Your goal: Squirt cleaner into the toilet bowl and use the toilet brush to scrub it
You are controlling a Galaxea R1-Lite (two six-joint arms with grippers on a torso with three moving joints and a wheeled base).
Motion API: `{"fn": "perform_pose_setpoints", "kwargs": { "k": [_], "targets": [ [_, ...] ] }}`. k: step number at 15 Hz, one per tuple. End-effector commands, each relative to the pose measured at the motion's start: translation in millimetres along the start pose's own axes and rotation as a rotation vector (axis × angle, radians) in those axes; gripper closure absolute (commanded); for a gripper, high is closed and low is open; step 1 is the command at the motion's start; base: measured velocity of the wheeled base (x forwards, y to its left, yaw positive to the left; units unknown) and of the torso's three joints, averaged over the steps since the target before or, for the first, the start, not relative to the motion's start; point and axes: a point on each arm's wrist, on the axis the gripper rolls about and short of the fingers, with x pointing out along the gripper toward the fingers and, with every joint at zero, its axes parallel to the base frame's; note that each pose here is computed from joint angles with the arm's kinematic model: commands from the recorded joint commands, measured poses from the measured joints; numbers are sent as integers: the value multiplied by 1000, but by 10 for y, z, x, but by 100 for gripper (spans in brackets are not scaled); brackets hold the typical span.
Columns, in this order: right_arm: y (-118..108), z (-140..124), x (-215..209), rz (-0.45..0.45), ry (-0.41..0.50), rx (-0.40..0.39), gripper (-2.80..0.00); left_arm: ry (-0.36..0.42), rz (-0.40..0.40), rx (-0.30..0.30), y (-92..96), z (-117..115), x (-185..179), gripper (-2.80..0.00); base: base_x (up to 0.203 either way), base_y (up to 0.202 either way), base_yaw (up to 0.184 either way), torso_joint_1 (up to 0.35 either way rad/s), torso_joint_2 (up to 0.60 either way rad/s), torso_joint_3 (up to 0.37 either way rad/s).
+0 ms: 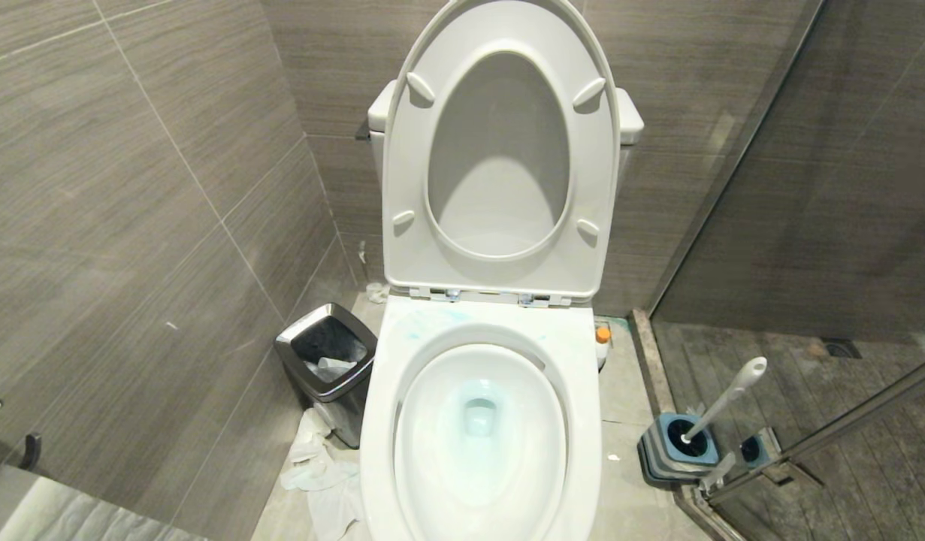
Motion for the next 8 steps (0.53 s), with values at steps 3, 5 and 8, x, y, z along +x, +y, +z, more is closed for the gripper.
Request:
{"fn": "perform_pose_setpoints", "kwargs": {
  "k": [3,5,8],
  "targets": [
    [-9,2,-37,41,-27,25,-280,7,0,0,0,-16,5,0,0,0,0,0,0,0],
    [-4,-56,-167,51,-30,31,-280,7,0,0,0,-17,5,0,0,0,0,0,0,0],
    [15,-184,-365,39,-1,32,-280,8,0,0,0,-21,6,0,0,0,0,0,0,0]
  ]
}}
